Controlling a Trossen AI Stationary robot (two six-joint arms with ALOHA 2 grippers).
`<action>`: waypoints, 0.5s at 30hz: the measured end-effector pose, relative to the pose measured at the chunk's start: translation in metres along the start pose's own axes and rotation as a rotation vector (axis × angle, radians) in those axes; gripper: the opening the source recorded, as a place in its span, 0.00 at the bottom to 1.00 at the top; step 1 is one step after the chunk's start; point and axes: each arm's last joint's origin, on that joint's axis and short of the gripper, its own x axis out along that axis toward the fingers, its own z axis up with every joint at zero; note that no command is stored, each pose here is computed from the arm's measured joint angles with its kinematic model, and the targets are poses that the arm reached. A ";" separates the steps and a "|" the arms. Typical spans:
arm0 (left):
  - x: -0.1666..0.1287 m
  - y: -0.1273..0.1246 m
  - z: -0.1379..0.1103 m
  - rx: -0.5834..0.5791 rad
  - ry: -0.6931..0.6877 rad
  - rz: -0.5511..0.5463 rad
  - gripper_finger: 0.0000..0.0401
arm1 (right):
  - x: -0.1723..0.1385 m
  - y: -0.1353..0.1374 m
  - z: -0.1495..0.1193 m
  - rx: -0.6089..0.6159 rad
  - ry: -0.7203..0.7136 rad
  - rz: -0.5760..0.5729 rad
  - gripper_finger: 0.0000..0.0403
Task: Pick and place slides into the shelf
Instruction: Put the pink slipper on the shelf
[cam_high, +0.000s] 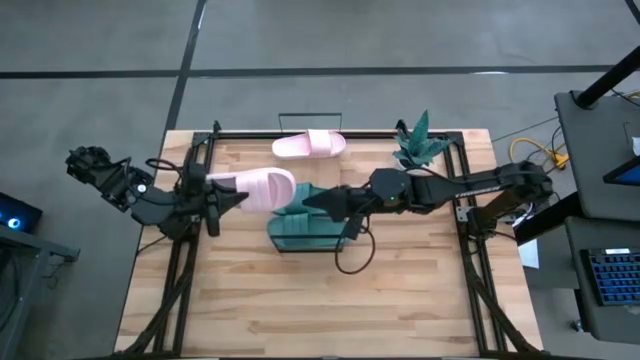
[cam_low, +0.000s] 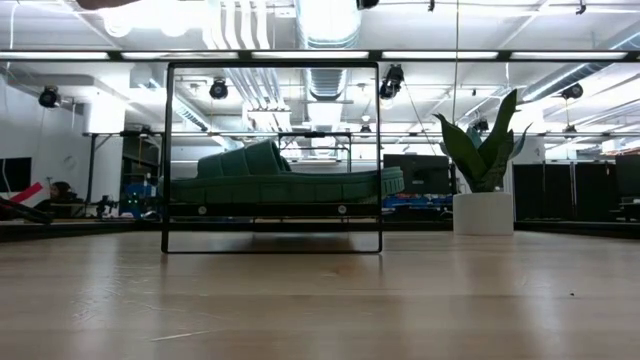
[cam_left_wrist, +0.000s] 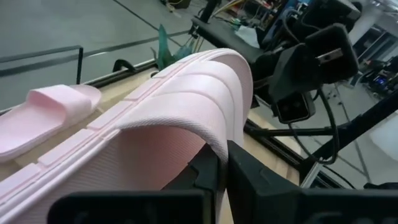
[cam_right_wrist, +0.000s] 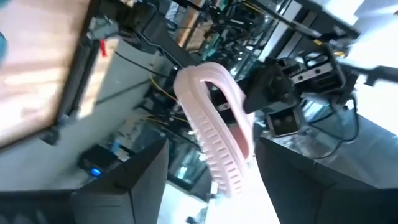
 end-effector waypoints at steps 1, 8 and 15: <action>0.000 -0.001 0.000 -0.007 -0.003 -0.004 0.00 | 0.001 0.000 0.000 -0.027 0.003 -0.006 0.57; 0.005 -0.004 -0.004 -0.008 0.012 0.000 0.00 | 0.002 -0.003 -0.001 -0.086 -0.001 -0.056 0.58; 0.016 -0.017 -0.009 0.007 0.009 -0.019 0.00 | 0.004 -0.002 0.001 -0.166 -0.001 -0.049 0.57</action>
